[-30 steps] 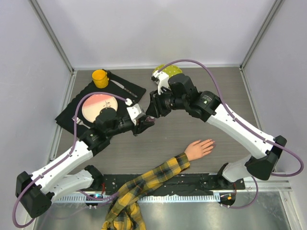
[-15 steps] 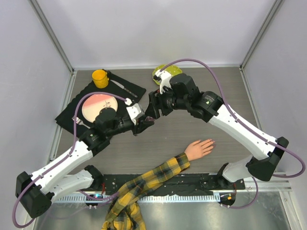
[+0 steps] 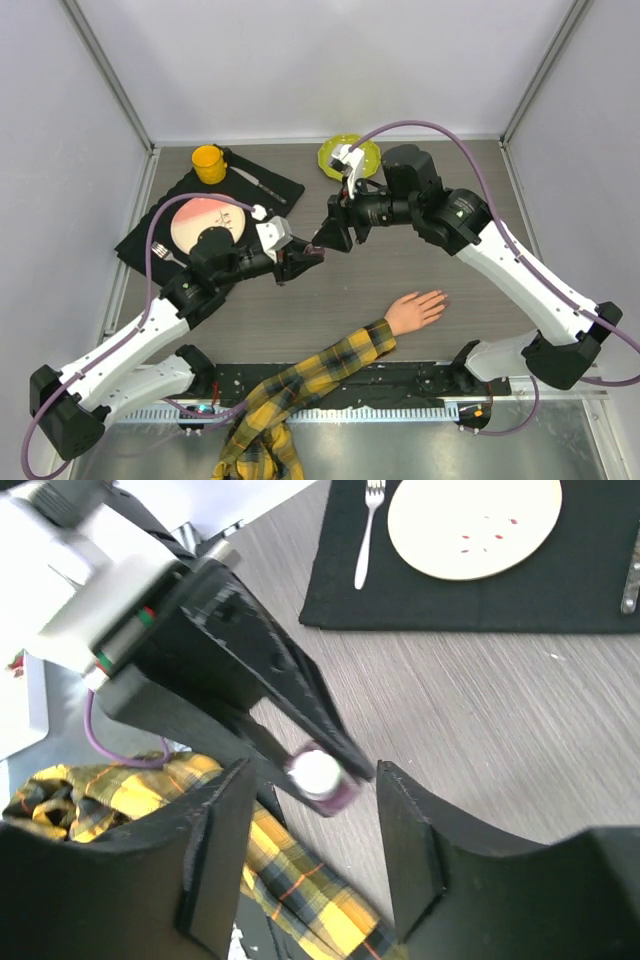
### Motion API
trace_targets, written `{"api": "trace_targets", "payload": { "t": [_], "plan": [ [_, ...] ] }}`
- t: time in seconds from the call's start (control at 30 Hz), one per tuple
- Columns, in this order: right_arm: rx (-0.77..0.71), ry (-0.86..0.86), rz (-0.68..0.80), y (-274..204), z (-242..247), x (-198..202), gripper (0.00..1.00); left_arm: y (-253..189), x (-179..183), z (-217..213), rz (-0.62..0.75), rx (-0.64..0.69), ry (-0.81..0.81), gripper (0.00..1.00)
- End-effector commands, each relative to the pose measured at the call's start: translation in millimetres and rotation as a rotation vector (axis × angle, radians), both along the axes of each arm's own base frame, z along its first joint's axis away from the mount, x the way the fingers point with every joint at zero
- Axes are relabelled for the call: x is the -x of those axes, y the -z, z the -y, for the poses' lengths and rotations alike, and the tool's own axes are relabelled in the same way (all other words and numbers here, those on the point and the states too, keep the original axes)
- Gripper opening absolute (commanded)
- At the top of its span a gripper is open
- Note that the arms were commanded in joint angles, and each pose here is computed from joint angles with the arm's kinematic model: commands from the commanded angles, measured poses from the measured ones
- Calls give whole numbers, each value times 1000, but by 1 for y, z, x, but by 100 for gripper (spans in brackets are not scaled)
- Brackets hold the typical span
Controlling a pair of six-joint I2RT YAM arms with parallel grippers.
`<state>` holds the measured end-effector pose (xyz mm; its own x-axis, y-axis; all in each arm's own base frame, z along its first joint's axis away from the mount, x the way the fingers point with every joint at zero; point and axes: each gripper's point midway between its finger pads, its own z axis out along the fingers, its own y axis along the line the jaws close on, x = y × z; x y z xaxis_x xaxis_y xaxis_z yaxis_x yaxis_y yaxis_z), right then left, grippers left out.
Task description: Paint the nails
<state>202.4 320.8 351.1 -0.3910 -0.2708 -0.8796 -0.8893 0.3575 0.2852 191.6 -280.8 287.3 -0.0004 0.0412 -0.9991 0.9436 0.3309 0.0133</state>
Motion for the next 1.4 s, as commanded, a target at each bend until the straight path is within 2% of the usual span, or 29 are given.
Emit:
{"api": "trace_targets", "payload": {
  "t": [0.0,0.13,0.47,0.77,1.0,1.03,1.13,1.17,1.23,1.37],
  "plan": [
    [-66,-103,32,-20,9,9,52,-26,14,4,57,78,68,0],
    [-83,-166,9,-19,9,18,47,-26,16,4,56,76,78,0],
    [-95,-260,-26,-9,3,27,49,-24,15,5,51,70,78,0],
    [-88,-258,-48,-4,-3,21,35,-24,13,4,51,67,68,0],
    [-84,-239,-40,-4,-5,15,33,-25,13,3,57,69,65,0],
    [-84,-237,-38,-4,-5,15,32,-25,13,3,56,68,65,0],
    [-83,-235,-33,-4,-4,15,20,-26,12,3,58,70,58,0],
    [-80,-233,-31,-3,-4,16,11,-26,11,2,58,71,52,0],
    [-76,-228,-16,-2,-3,16,1,-28,8,0,58,80,24,0],
    [-66,-181,26,6,-6,19,1,-35,-7,-4,45,121,-63,0]
  ]
}}
